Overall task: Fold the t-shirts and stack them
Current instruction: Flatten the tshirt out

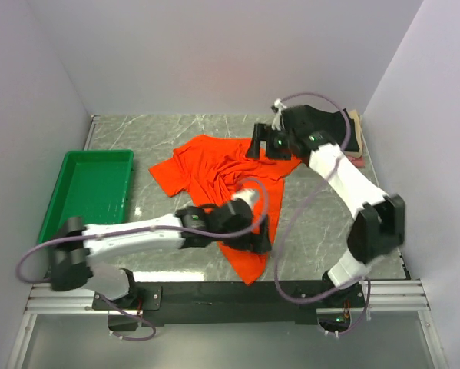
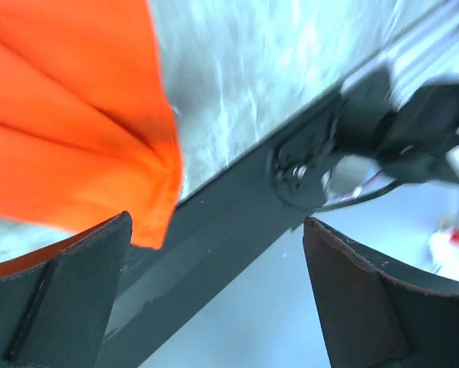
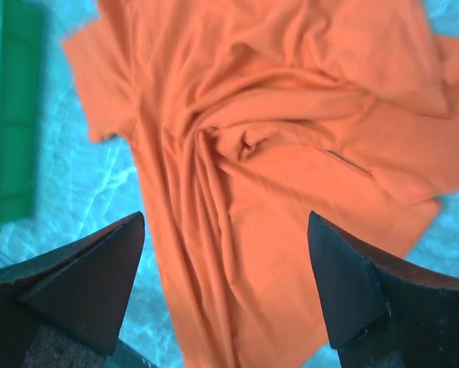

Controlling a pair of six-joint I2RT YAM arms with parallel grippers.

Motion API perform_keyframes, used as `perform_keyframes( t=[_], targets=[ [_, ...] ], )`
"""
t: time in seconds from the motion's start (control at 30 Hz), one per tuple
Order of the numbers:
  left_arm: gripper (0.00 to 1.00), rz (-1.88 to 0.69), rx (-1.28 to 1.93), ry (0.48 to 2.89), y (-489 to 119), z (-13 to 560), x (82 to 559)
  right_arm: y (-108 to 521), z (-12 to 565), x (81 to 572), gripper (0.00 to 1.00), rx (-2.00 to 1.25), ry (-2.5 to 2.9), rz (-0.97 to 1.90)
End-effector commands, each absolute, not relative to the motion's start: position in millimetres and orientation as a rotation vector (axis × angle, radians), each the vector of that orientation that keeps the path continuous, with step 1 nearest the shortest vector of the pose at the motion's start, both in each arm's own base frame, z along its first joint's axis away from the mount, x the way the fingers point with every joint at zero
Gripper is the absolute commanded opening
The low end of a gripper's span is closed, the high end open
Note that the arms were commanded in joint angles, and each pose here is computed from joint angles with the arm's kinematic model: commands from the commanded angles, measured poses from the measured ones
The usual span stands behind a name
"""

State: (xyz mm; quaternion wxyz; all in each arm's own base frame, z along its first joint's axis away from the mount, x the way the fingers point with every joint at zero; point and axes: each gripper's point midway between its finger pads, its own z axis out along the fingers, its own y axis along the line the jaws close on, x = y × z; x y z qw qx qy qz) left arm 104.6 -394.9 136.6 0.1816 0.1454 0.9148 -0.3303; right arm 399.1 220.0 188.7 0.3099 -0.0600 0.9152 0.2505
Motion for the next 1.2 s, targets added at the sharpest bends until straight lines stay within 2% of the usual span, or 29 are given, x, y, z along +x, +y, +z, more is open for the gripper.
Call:
perform_keyframes(
  t=[0.0,0.03,0.1,0.2,0.4,0.57,0.77,0.83,0.97,1.03,1.1,1.17],
  targets=[
    [0.99,-0.740,0.163,2.470,-338.1,171.3,154.1,215.5,167.6,360.0,0.93,-0.069,2.453,0.648],
    [0.99,-0.685,0.032,2.453,-307.0,173.1,175.4,213.3,142.2,344.0,0.93,0.002,2.510,0.658],
    [0.99,-0.572,-0.245,2.414,-252.3,168.7,219.4,212.0,127.9,330.9,0.93,0.043,2.526,0.627],
    [0.99,-0.477,-0.528,2.333,-184.2,163.5,251.7,229.6,101.2,303.3,0.93,-0.003,2.599,0.580],
    [0.99,-0.397,-0.644,2.275,-135.0,162.4,280.3,237.1,53.9,289.4,0.92,0.074,2.731,0.489],
    [0.99,-0.335,-0.720,2.339,-117.5,138.7,299.6,206.7,10.9,288.6,0.90,0.158,2.860,0.320],
    [0.99,-0.332,-0.753,2.374,-107.3,121.1,313.4,131.3,-16.5,292.9,0.90,0.399,2.934,0.140],
    [0.99,-0.306,-0.768,2.383,-104.2,115.3,314.7,125.9,-13.1,302.1,0.86,0.458,2.939,0.314],
    [0.99,-0.227,-0.799,2.405,-94.0,106.5,313.1,119.7,2.2,334.6,0.86,0.509,2.906,0.407],
    [0.99,-0.222,-0.802,2.406,-92.4,103.3,313.4,106.1,8.1,363.4,0.86,0.553,2.864,0.337],
    [0.99,-0.221,-0.808,2.406,-90.2,101.1,315.9,72.6,0.4,370.5,0.89,0.652,2.887,0.163],
    [0.99,-0.199,-0.835,2.403,-85.1,97.2,320.0,46.4,0.5,384.8,0.89,0.729,2.875,0.134]
  ],
)
